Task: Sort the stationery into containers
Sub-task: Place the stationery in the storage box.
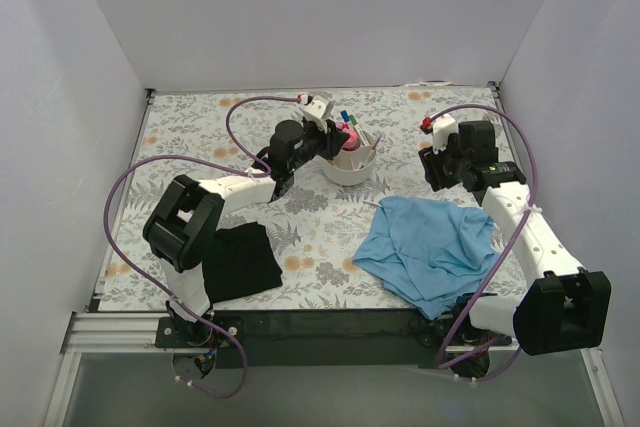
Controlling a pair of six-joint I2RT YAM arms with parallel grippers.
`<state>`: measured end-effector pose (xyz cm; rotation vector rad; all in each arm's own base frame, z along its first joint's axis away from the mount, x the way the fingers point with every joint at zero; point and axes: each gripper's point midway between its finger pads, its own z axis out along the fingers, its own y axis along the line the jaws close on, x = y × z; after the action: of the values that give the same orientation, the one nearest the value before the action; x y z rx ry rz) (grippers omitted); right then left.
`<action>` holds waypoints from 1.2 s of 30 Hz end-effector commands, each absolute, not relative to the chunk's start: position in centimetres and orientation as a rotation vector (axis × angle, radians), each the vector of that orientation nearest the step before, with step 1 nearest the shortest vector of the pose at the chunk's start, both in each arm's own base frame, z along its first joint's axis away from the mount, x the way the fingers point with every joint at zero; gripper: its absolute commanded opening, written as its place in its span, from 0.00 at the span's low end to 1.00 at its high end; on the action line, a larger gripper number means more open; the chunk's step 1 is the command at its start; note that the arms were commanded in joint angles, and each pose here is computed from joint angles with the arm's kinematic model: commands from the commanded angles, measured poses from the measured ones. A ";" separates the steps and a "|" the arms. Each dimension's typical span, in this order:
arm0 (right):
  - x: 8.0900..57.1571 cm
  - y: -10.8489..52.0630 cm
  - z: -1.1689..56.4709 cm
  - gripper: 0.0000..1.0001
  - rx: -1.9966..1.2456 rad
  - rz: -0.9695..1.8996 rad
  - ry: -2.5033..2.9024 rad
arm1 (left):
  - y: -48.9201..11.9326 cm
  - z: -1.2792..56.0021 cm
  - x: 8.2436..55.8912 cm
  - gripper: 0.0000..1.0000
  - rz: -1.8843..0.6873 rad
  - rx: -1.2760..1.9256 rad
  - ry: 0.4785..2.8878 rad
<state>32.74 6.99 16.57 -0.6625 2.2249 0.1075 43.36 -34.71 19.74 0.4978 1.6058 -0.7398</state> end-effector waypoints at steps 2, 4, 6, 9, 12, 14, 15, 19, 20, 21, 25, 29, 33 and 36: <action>33.5 7.1 17.3 0.53 -0.642 0.113 2.190 | -34.5 20.2 43.0 0.00 -0.763 0.474 1.609; 33.6 7.1 17.1 0.53 -0.642 0.113 2.194 | -34.2 20.1 42.9 0.00 -0.770 0.457 1.610; 33.6 7.1 17.3 0.53 -0.646 0.109 2.191 | -34.0 19.1 42.8 0.00 -0.773 0.456 1.630; 33.8 7.0 17.4 0.53 -0.648 0.099 2.190 | -34.1 19.0 42.8 0.00 -0.781 0.455 1.622; 33.9 7.0 17.6 0.53 -0.653 0.100 2.193 | -34.3 18.9 43.2 0.00 -0.781 0.453 1.619; 34.1 7.0 17.8 0.53 -0.652 0.099 2.189 | -34.3 18.8 43.4 0.00 -0.772 0.447 1.621; 34.1 7.1 17.7 0.53 -0.653 0.101 2.190 | -34.3 18.7 43.4 0.00 -0.770 0.447 1.619; 34.0 7.1 17.6 0.53 -0.657 0.105 2.193 | -34.1 18.4 43.5 0.00 -0.762 0.433 1.627; 34.0 7.0 17.5 0.53 -0.656 0.102 2.195 | -33.8 18.5 43.6 0.00 -0.750 0.416 1.628; 34.0 6.9 17.4 0.53 -0.654 0.096 2.196 | -33.7 18.6 43.6 0.00 -0.752 0.403 1.630; 33.7 6.9 17.2 0.53 -0.656 0.096 2.200 | -32.7 18.5 43.3 0.00 -0.754 0.366 1.645; 33.8 7.0 17.1 0.53 -0.659 0.101 2.204 | -32.4 17.9 43.0 0.00 -0.755 0.365 1.662; 34.2 7.1 17.3 0.53 -0.662 0.105 2.201 | -32.5 17.7 43.0 0.10 -0.768 0.364 1.666; 34.6 7.2 17.4 0.53 -0.662 0.105 2.199 | -32.7 17.7 43.3 0.26 -0.771 0.360 1.669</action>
<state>33.11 7.08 15.56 -0.6691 2.2520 0.1147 42.82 -32.88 15.77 0.3851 1.7060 -0.7669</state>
